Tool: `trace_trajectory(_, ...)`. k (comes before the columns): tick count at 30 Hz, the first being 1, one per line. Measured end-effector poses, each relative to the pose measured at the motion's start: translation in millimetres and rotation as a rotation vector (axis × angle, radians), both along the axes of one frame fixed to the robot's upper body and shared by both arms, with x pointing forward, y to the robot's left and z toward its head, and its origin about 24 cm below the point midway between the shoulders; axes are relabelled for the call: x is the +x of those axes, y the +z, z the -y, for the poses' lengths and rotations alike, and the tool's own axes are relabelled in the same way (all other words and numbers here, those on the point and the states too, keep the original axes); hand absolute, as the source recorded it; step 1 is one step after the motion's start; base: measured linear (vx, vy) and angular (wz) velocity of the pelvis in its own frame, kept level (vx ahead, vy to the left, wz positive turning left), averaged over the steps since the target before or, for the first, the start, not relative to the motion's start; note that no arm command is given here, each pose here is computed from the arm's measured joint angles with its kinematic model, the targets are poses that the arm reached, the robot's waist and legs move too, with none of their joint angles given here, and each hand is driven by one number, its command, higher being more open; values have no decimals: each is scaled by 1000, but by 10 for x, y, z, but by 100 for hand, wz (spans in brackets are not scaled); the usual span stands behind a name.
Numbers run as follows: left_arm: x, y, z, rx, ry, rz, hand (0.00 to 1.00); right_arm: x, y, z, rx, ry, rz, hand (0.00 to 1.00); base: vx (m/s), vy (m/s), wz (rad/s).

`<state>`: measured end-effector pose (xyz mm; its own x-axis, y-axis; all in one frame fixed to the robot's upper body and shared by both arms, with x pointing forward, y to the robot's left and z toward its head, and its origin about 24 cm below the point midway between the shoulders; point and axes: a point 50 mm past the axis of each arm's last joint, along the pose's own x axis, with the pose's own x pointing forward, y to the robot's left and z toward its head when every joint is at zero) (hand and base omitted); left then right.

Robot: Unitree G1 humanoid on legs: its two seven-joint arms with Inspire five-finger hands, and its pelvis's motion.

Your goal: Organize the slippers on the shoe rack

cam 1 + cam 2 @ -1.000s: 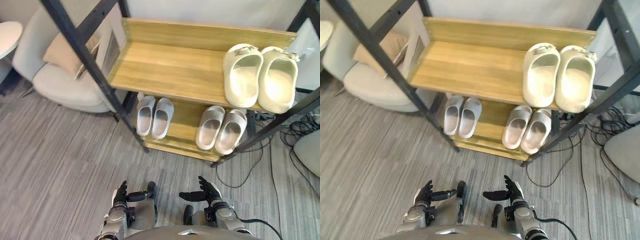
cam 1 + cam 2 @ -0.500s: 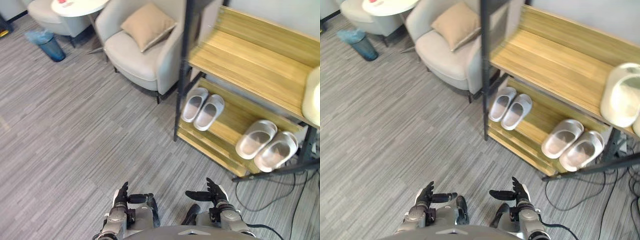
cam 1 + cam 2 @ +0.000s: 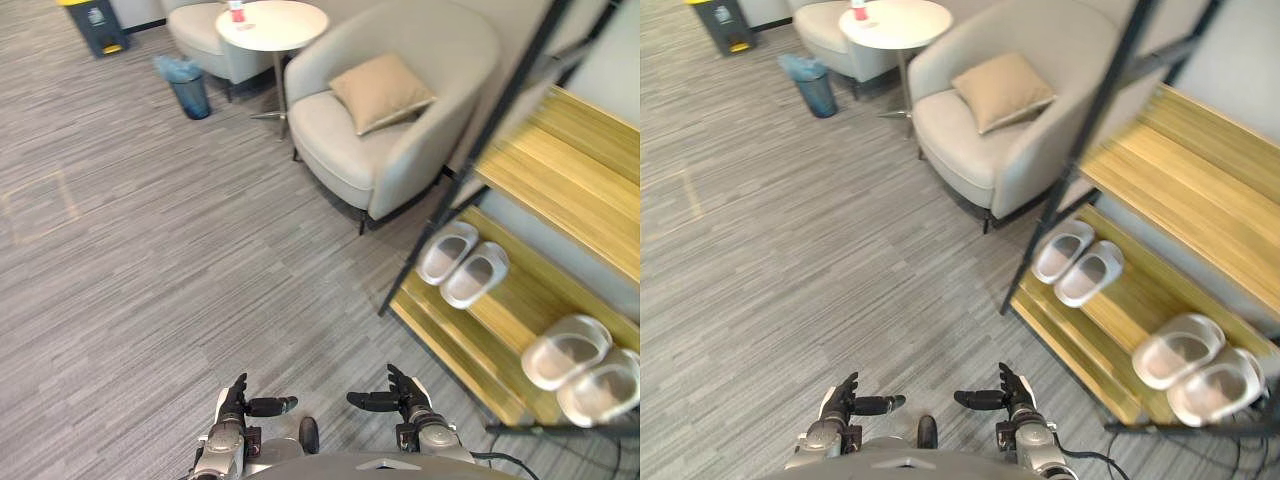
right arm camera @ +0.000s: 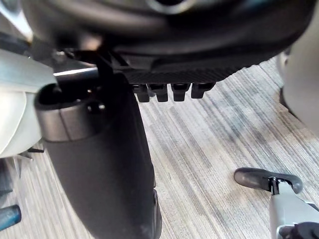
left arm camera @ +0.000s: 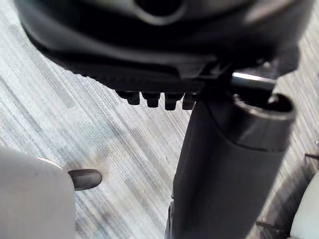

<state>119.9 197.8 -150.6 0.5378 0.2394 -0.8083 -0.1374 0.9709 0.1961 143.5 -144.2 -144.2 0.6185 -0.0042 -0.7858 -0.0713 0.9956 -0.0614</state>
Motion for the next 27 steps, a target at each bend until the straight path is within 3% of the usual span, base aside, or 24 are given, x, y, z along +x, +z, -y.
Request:
trace_trajectory(9, -88, -43, 74, -43, 84, -13, 100, 100, 69, -39, -5, 74, 58, 100, 289, -188, 123)
trace_trajectory(15, 37, 21, 15, -44, 133, 46, 100, 37, 33, -44, -8, 69, 28, 100, 333, -128, 65)
trace_trajectory(22, 277, 126, -7, -3, 38, 111, 100, 41, 41, -66, -11, 54, 30, 100, 324, 66, 111)
trace_trajectory(27, 90, 69, -120, 19, 68, 54, 100, 164, 97, -238, 35, 60, 69, 100, 429, 198, 66)
